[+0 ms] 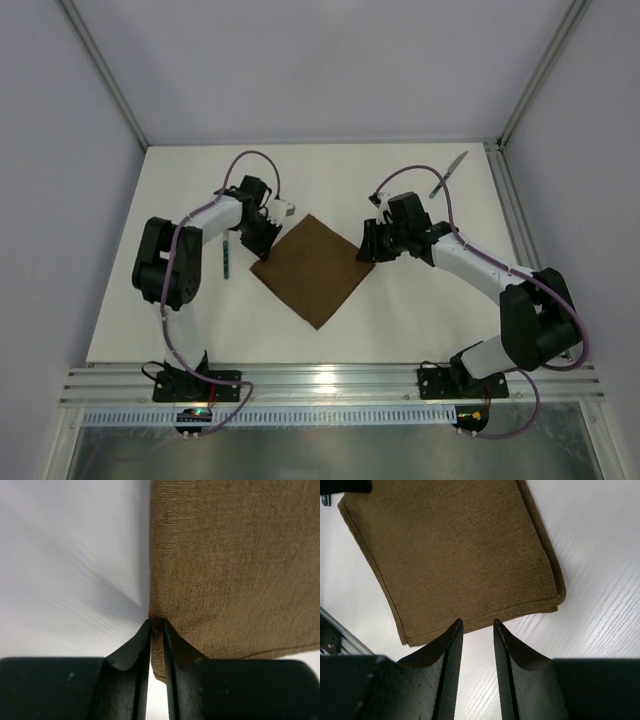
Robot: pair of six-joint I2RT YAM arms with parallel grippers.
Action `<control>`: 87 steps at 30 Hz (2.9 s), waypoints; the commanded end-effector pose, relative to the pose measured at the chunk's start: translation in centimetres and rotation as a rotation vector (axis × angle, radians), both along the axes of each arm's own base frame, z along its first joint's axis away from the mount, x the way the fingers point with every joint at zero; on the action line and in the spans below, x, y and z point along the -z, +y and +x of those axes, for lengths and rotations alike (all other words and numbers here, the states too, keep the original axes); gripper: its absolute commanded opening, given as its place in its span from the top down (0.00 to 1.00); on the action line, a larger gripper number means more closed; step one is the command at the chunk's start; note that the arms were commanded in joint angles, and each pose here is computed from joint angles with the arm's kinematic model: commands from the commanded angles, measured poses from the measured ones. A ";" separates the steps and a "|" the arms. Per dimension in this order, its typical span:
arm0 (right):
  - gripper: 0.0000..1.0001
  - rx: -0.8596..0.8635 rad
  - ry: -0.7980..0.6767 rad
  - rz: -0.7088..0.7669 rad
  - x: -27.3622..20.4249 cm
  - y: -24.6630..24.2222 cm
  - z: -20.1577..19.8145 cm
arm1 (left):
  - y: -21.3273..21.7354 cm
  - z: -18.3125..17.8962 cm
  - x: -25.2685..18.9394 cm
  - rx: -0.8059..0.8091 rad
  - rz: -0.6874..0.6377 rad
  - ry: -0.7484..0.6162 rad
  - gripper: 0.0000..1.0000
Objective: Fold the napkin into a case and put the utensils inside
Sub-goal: Turn over the upper triangle folded napkin at the center of the board, then smooth out the upper triangle-folded napkin at the center of the board, then fold the upper triangle-folded napkin at the center of the board.
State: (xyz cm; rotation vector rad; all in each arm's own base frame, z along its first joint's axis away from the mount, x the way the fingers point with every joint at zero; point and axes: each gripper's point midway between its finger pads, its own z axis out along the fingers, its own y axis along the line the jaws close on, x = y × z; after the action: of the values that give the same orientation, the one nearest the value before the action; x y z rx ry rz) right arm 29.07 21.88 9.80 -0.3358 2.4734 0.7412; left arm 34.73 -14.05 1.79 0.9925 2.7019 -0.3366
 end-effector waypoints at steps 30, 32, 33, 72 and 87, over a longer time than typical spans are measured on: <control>0.58 -0.204 -0.059 0.203 -3.6 5.7 -4.1 | 0.8 -15.0 -5.1 1.266 0.101 -0.344 0.43; 0.58 -0.135 -0.014 0.196 -3.4 5.4 -3.9 | 0.7 -15.7 -3.7 1.324 0.079 -0.329 0.39; 0.62 -0.106 0.047 0.170 -2.4 5.1 -4.4 | -0.1 -15.8 -3.4 1.367 0.040 -0.375 0.37; 0.69 -0.039 -0.190 -0.010 -2.9 1.9 0.4 | 0.9 -17.7 0.4 1.268 0.011 -0.226 1.00; 0.46 -0.625 -0.995 -0.208 -9.8 6.4 -14.2 | -1.7 -17.8 -4.0 1.035 -0.223 -0.050 1.00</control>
State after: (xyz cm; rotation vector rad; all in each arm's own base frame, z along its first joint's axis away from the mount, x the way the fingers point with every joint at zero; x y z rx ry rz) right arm 14.75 28.66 20.50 -1.1473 1.5708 0.5632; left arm 17.64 -15.44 4.63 2.2387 1.7617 -0.6317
